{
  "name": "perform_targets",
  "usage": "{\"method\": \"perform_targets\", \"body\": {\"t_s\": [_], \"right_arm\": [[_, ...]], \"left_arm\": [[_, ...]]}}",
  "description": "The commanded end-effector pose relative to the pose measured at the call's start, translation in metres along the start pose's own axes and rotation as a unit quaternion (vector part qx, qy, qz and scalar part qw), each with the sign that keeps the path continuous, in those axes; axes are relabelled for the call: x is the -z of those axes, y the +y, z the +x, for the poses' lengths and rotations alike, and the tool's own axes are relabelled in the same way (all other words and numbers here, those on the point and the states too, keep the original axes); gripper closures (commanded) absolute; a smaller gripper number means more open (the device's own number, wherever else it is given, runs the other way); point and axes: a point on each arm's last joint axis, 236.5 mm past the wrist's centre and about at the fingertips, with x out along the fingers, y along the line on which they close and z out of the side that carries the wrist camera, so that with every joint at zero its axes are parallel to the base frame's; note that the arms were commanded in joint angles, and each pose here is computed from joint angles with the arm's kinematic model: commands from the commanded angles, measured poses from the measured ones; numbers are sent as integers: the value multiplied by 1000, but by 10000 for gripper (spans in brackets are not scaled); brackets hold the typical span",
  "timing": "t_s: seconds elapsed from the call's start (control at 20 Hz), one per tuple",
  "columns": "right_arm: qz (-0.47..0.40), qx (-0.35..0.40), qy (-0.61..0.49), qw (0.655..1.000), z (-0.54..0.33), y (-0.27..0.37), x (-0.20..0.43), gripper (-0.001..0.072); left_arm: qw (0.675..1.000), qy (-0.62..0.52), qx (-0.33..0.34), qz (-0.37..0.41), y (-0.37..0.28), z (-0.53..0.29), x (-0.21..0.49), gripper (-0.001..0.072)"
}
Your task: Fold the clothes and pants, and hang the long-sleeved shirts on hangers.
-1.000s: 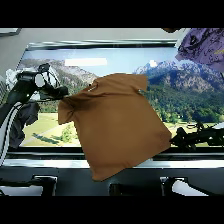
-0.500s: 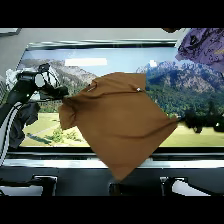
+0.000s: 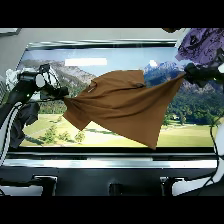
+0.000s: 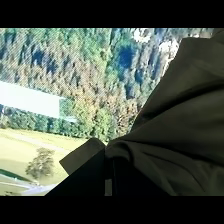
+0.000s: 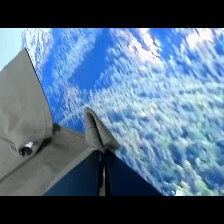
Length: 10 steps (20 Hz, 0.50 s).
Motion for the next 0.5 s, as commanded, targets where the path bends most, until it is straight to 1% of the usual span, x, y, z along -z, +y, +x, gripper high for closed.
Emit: {"method": "perform_targets", "body": {"t_s": [0.0,0.05,0.15,0.2,0.25,0.35,0.45], "right_arm": [[25,13,14,1000,15,11,-5,649],[27,16,20,999,10,6,-4,541],[18,28,49,998,-8,-8,5,229],[-4,40,76,996,-19,-22,14,218],[-8,58,110,992,-33,-43,25,235],[20,75,172,982,-59,-83,44,237],[63,61,220,971,-73,-102,71,236]], "left_arm": [[1000,0,0,0,0,0,0,687],[1000,0,0,0,0,0,0,687],[1000,0,0,0,0,0,0,687],[1000,1,-1,0,0,0,1,687],[1000,5,-2,0,1,0,2,687],[1000,20,-8,0,4,0,9,687],[999,30,-12,0,6,0,14,687]]}}
